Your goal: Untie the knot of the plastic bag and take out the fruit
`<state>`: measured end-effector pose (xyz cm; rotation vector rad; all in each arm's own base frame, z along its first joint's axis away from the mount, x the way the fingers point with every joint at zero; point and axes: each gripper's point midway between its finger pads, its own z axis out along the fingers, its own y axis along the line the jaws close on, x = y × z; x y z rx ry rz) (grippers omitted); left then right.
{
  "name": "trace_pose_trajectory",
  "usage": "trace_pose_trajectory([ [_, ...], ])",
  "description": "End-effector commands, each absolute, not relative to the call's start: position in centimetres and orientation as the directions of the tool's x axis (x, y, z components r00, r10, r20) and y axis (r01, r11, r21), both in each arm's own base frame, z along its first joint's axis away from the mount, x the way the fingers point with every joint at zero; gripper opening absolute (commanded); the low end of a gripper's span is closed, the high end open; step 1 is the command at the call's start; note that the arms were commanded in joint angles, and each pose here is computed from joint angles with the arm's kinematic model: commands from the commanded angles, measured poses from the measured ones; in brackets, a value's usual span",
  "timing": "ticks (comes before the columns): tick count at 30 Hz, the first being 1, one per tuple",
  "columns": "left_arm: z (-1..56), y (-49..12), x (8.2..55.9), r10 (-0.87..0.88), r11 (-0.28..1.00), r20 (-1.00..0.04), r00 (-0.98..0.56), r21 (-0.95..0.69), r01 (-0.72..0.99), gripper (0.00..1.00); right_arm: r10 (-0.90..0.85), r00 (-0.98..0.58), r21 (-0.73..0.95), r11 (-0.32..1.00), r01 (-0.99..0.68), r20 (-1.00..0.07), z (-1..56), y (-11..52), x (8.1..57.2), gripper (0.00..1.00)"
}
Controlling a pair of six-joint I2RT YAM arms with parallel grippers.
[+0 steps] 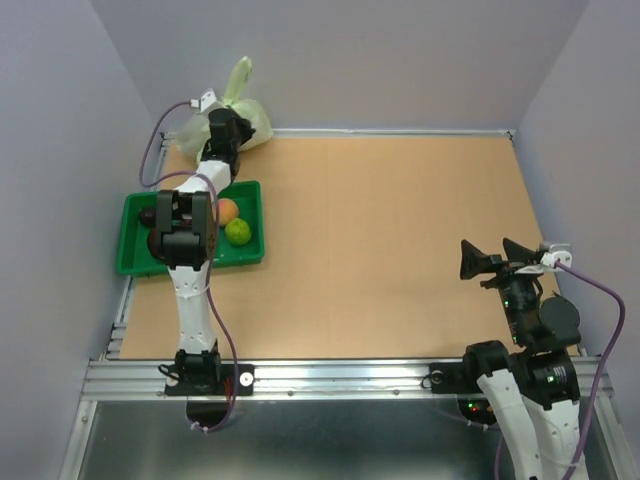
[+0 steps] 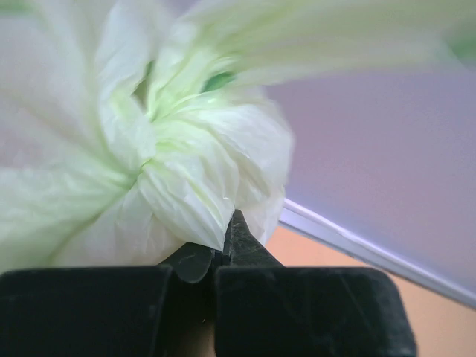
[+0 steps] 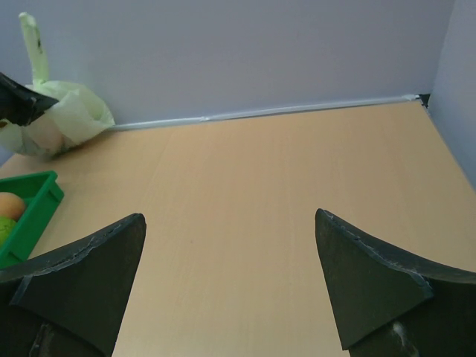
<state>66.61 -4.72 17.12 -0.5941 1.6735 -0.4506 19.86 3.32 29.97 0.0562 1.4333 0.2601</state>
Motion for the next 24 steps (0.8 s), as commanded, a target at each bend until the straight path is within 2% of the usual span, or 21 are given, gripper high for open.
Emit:
trace_pose_trajectory([
  [1,30.8,-17.4,61.4,-0.516,0.821,-0.853,-0.086,-0.52,0.233,0.0,0.216,0.164,0.195,0.972,-0.133,-0.963,31.0,3.0,19.8,1.0],
  [4,30.8,-22.2,57.9,-0.466,0.818,-0.867,-0.175,-0.498,0.289,0.0,0.212,0.164,0.189,0.971,-0.146,-0.963,31.3,3.2,19.7,1.0],
  [7,29.8,-29.7,51.4,-0.379,0.789,-0.874,-0.305,-0.477,0.387,0.0,0.226,0.162,0.205,0.969,-0.138,-0.961,32.2,3.1,19.8,1.0],
  [9,28.8,-32.3,48.1,-0.338,0.772,-0.871,-0.356,-0.473,0.424,0.0,0.22,0.165,0.191,0.966,-0.177,-0.961,32.8,3.7,19.5,1.0],
  [10,26.5,-33.5,45.9,-0.296,0.772,-0.867,-0.401,-0.464,0.434,0.0,0.221,0.166,0.189,0.964,-0.187,-0.961,33.1,3.9,19.4,1.0],
  [11,27.1,-34.3,43.9,-0.274,0.762,-0.876,-0.397,-0.449,0.466,0.0,0.223,0.169,0.188,0.962,-0.199,-0.96,33.4,4.0,19.3,1.0],
  [12,24.6,-36.4,40.5,-0.217,0.75,-0.866,-0.451,-0.443,0.491,0.0,0.226,0.168,0.189,0.96,-0.209,-0.96,34.0,4.2,19.3,1.0],
  [13,24.8,-36.8,38.5,-0.201,0.738,-0.865,-0.459,-0.442,0.51,0.0,0.226,0.167,0.188,0.958,-0.216,-0.96,34.2,4.3,19.3,1.0],
  [14,22.1,-38.0,35.2,-0.137,0.725,-0.852,-0.506,-0.434,0.535,0.0,0.227,0.164,0.183,0.952,-0.245,-0.96,34.8,4.8,19.0,1.0],
  [19,17.1,-38.3,25.9,0.06,0.721,-0.824,-0.563,-0.355,0.596,0.0,0.216,0.084,0.178,0.928,-0.328,-0.973,35.5,6.8,19.7,1.0],
  [24,13.4,-32.4,20.8,0.123,0.822,-0.798,-0.59,-0.251,0.511,0.0,0.189,-0.118,0.221,0.881,-0.419,-0.975,33.6,9.6,21.7,1.0],
])
